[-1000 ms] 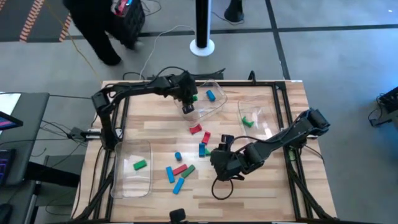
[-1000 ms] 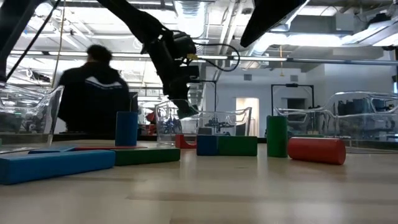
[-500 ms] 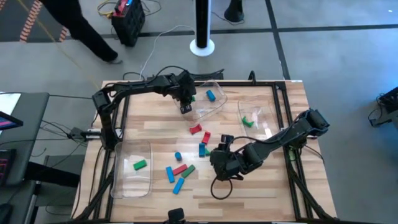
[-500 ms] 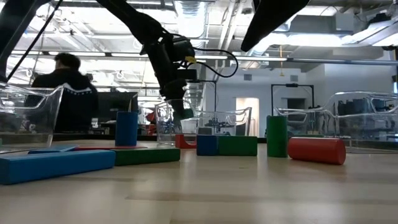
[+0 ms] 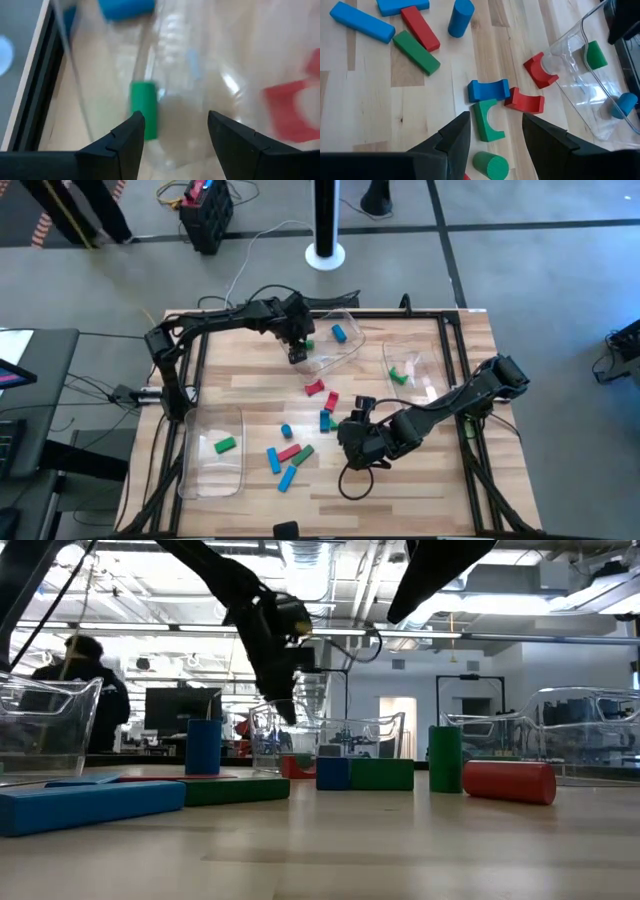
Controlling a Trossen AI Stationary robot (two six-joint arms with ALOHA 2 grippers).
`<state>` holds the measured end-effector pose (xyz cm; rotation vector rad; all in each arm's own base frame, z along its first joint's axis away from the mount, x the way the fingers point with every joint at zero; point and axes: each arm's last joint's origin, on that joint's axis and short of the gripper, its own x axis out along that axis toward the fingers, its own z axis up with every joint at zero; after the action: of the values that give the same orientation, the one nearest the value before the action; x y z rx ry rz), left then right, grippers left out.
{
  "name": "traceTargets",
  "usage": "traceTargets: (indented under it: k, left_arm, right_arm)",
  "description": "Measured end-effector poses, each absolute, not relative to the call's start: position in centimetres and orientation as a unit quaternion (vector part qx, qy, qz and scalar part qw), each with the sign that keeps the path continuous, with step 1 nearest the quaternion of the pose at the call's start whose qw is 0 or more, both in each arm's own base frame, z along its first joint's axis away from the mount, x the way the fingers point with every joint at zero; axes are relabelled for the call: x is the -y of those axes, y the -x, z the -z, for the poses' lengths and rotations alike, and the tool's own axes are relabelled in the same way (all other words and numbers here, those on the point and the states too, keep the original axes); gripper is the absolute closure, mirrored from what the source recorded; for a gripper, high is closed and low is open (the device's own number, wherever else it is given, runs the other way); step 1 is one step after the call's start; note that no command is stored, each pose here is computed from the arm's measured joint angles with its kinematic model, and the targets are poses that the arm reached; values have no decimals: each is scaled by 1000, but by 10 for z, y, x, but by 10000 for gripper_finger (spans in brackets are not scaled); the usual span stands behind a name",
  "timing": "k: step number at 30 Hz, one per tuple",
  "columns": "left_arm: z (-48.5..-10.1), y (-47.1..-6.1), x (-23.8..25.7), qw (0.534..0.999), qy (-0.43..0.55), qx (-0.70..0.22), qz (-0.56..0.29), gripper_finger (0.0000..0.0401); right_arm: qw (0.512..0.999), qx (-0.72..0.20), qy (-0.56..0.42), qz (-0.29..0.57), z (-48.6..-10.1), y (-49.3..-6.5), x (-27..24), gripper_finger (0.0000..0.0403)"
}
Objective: Sort blocks by size
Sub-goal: Adjust the top transparent bin
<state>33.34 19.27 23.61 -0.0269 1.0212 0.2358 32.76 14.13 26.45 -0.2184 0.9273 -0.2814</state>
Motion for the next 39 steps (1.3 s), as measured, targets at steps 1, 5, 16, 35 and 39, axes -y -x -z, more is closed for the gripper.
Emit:
traceTargets:
  k: [1, 5, 16, 35, 39]
  left_arm:
    - [-241, -333, -190, 871, 13, -479, -105, 189]
    - [-264, -329, -176, 893, 9, -446, -70, 189]
    - [-249, -330, -144, 856, -26, -516, 6, 189]
    - [-240, -323, -153, 801, -103, -587, -59, 189]
    - [-240, -319, -161, 788, -117, -599, -80, 189]
  right_arm:
    - [879, -446, 106, 135, -264, -327, -141, 196]
    - [878, -447, 107, 135, -264, -327, -141, 196]
    - [877, -448, 109, 133, -264, -326, -143, 196]
    - [879, -446, 110, 125, -264, -323, -150, 196]
    - [879, -446, 110, 125, -264, -323, -150, 196]
